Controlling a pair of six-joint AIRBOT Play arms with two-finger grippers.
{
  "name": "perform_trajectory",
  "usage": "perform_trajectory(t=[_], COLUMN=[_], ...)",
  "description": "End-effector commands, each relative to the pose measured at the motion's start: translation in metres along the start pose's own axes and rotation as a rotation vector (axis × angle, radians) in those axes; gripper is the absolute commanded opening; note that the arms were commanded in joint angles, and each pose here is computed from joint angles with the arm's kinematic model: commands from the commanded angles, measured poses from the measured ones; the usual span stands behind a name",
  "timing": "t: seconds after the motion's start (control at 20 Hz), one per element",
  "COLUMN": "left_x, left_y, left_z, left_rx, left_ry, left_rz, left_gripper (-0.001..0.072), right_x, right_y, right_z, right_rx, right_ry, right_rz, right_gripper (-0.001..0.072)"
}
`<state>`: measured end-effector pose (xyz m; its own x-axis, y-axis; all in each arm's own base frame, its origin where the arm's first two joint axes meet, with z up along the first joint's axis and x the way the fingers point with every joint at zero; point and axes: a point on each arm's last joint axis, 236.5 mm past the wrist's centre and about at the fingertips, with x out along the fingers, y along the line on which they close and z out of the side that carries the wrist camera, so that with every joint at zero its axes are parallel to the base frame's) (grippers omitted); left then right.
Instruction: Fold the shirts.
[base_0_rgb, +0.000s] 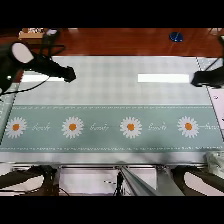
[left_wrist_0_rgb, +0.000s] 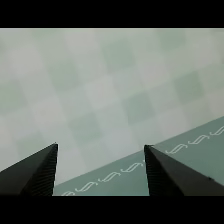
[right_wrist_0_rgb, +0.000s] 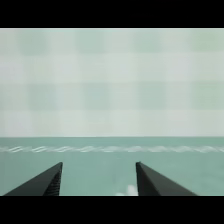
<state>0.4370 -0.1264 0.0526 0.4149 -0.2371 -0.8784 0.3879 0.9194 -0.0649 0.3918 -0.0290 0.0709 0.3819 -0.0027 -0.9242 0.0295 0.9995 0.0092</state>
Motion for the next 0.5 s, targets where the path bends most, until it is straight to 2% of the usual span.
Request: perform_trajectory(t=[0.0, 0.45], left_x=[0.0146, 0.0221], left_y=[-0.0161, -0.0214], left_z=[-0.0209, -0.0264], left_rx=[0.035, 0.04], left_ry=[0.128, 0.156], left_rz=[0.069, 0.062], left_gripper=[0.0607, 0.0607], right_x=[0.0184, 0.0178], right_y=[0.0605, 0.0701], right_z=[-0.0119, -0.012], right_rx=[-0.109, -0.122], right_ry=[0.08, 0.077], right_rz=[0.083, 0.1], right_gripper=[0.0537, 0.0537])
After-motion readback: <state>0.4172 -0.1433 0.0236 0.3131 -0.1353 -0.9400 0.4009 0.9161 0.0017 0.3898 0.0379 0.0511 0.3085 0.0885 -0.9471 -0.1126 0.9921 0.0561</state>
